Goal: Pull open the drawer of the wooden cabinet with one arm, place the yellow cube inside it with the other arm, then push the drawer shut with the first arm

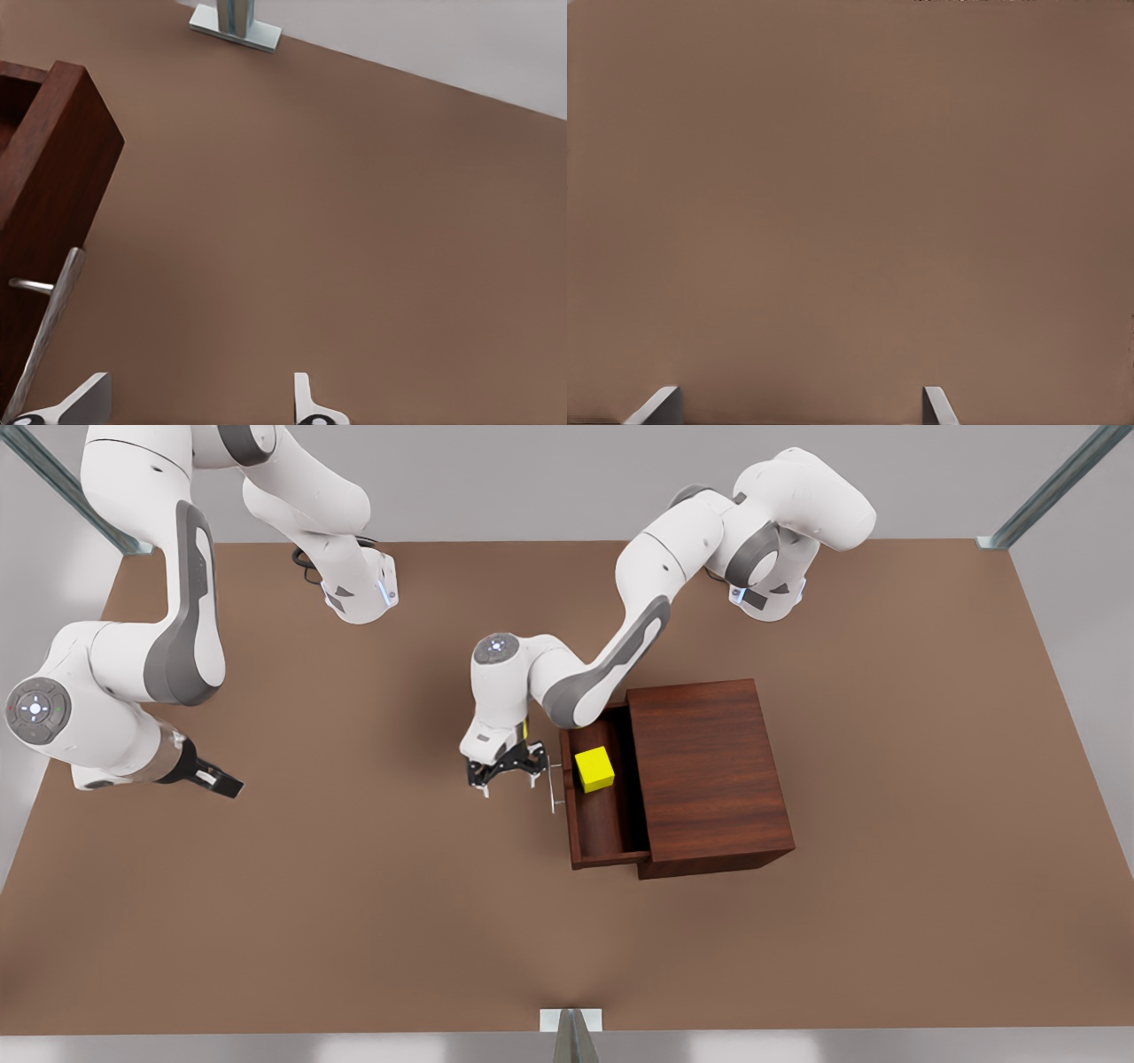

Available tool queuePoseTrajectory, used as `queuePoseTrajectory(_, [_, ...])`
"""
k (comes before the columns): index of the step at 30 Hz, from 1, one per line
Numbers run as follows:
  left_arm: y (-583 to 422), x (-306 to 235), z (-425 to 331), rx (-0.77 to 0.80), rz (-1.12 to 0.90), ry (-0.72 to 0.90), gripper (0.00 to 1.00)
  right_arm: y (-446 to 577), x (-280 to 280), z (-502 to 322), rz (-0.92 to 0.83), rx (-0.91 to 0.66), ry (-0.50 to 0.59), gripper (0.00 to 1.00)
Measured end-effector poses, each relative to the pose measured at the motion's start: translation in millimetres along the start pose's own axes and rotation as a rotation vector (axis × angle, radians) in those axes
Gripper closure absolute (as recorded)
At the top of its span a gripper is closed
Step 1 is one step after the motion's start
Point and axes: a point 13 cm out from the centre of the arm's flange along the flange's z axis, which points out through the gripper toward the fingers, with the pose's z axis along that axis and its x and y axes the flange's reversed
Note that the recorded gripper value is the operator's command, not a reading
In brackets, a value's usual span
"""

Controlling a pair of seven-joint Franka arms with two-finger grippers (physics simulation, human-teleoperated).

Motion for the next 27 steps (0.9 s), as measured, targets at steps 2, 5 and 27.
queuePoseTrajectory(2, [4.9,-2.8,6.1,-0.012,-0.016,0.000,0.00,5.8,1.9,3.2,-0.050,0.027,-0.005,0.00])
queuePoseTrajectory(5, [10.9,-3.0,18.0,-0.027,-0.030,-0.001,0.00,11.6,2.4,-0.5,-0.116,0.036,-0.016,0.00])
queuePoseTrajectory(27, [63.2,-52.2,32.3,-0.101,-0.098,0.085,0.00,12.5,-2.3,2.7,-0.359,0.035,-0.008,0.00])
